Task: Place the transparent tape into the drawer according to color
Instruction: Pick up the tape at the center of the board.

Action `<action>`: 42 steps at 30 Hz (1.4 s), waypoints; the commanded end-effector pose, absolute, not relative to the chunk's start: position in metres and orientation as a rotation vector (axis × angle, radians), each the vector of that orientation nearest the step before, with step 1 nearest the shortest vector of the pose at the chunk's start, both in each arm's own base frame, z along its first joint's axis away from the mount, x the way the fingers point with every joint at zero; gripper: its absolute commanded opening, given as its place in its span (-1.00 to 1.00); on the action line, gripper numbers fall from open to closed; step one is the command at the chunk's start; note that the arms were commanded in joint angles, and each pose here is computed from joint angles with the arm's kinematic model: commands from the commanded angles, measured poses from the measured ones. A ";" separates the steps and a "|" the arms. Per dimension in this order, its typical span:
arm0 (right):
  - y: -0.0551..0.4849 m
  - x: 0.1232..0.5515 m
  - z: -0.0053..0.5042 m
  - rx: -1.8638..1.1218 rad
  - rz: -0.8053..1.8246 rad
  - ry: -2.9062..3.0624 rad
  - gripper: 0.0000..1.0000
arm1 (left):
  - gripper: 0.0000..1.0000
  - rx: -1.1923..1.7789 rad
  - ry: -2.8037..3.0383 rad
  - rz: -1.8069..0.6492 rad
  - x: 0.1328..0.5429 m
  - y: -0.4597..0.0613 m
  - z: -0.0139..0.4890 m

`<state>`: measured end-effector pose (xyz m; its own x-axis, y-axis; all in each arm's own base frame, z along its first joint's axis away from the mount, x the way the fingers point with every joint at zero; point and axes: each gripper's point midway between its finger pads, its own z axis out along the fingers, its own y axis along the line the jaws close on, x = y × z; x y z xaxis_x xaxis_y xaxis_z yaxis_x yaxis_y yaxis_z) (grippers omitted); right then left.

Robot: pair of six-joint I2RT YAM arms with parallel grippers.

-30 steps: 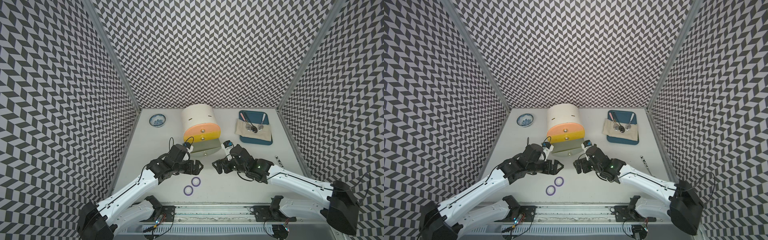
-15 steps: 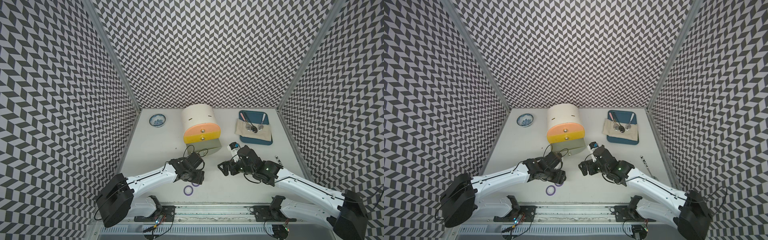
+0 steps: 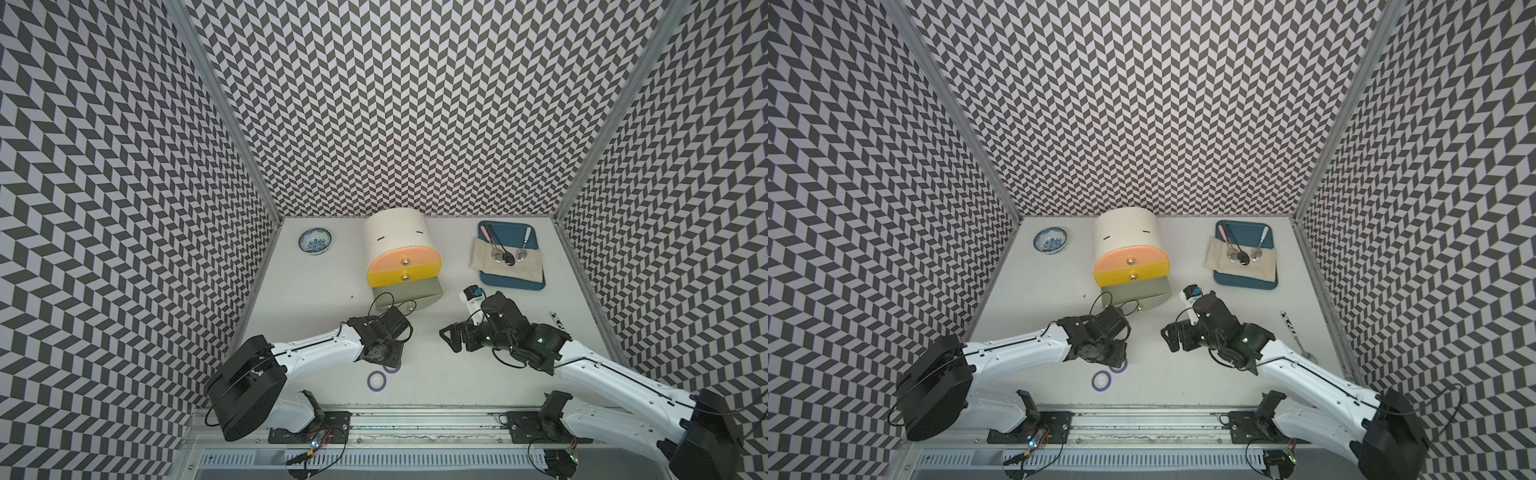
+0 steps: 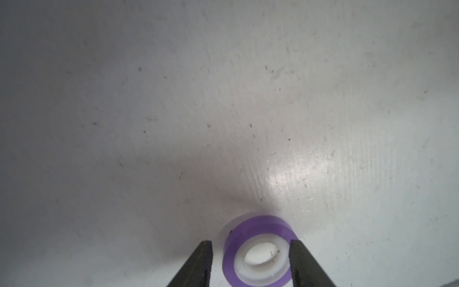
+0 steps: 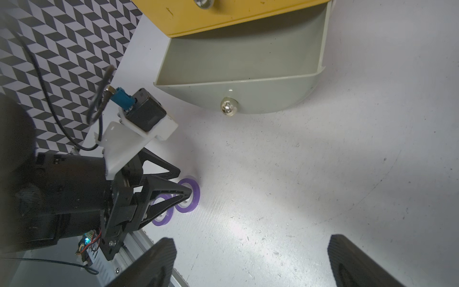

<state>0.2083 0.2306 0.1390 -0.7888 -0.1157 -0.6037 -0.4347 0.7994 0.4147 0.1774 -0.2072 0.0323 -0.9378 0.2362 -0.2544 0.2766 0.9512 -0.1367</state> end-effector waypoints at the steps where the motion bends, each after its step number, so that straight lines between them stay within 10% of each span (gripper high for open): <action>1: 0.233 0.210 0.145 -0.418 0.776 2.370 1.00 | 0.03 0.384 2.859 -0.204 0.181 -0.205 0.034; 42: 0.231 0.212 0.141 -0.432 0.765 2.398 1.00 | -0.55 0.504 2.990 -0.125 0.161 -0.203 0.005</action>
<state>0.2080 0.2264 0.1325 -0.7961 -0.1268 -0.5917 -0.4368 0.7972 0.4169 0.1667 -0.2063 0.0172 -0.9409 0.3001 -0.1574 0.3154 0.9453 -0.0835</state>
